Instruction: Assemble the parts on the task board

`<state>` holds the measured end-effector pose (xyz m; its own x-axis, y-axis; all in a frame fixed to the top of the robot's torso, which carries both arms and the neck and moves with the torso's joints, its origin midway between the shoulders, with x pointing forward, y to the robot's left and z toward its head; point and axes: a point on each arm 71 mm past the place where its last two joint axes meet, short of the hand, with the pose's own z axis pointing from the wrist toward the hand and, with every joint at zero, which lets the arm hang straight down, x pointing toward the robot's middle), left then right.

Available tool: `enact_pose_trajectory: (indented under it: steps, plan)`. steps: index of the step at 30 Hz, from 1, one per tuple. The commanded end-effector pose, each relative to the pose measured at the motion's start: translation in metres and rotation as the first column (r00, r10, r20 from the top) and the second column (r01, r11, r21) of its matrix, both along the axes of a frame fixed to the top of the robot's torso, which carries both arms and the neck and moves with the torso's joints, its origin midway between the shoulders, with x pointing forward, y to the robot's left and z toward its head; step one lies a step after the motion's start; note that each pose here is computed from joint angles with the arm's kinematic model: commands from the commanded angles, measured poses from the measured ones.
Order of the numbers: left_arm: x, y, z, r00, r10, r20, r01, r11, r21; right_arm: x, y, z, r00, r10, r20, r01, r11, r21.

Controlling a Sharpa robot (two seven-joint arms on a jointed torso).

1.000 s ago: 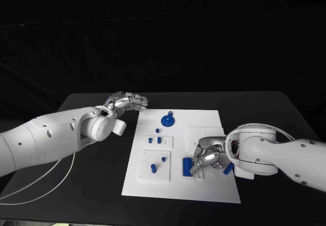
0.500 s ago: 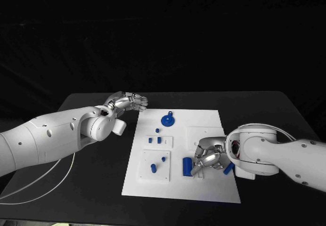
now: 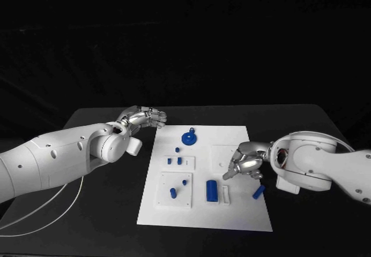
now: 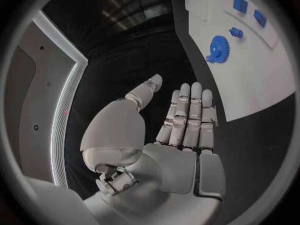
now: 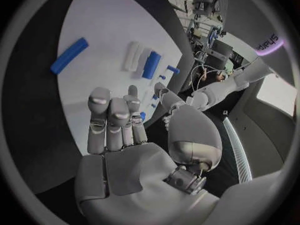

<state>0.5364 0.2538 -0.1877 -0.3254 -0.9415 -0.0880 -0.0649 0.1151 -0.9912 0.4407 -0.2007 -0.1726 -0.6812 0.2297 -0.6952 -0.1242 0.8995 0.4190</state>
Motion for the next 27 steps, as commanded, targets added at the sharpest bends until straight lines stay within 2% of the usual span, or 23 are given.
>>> enact_pose_trajectory:
  steps: [1,5,11,15,17,22,25,27]
  plan:
    - [-0.0001,-0.004,0.0007,1.0,-0.018,0.005,0.018,1.0,-0.005,0.005,-0.022,0.003,0.994,-0.092,-0.066,0.094,0.995,0.025]
    - [-0.0003,-0.004,0.0006,1.0,-0.017,0.004,0.017,1.0,-0.004,0.002,-0.04,0.007,0.989,-0.119,-0.087,0.12,0.993,0.005]
    - [0.0005,-0.009,0.0004,1.0,-0.026,0.004,0.026,1.0,-0.006,-0.001,-0.073,0.004,0.976,-0.199,-0.091,0.199,0.98,-0.012]
    - [0.0012,-0.01,0.0001,1.0,-0.025,0.004,0.025,1.0,-0.005,-0.007,-0.094,-0.001,0.959,-0.267,-0.091,0.266,0.964,-0.027]
    - [0.0016,-0.011,-0.0001,1.0,-0.025,0.004,0.025,1.0,-0.005,-0.011,-0.103,-0.005,0.948,-0.298,-0.11,0.294,0.954,-0.049]
    - [0.0019,-0.013,-0.0009,1.0,-0.028,0.002,0.028,1.0,-0.004,-0.022,-0.113,-0.024,0.936,-0.307,-0.171,0.291,0.95,-0.114]
    - [0.0018,-0.013,-0.0014,1.0,-0.031,0.001,0.031,1.0,-0.004,-0.025,-0.115,-0.028,0.938,-0.3,-0.173,0.278,0.95,-0.139]
    - [0.0017,-0.013,-0.0022,1.0,-0.03,-0.001,0.03,1.0,-0.002,-0.024,-0.116,-0.029,0.945,-0.287,-0.156,0.26,0.95,-0.17]
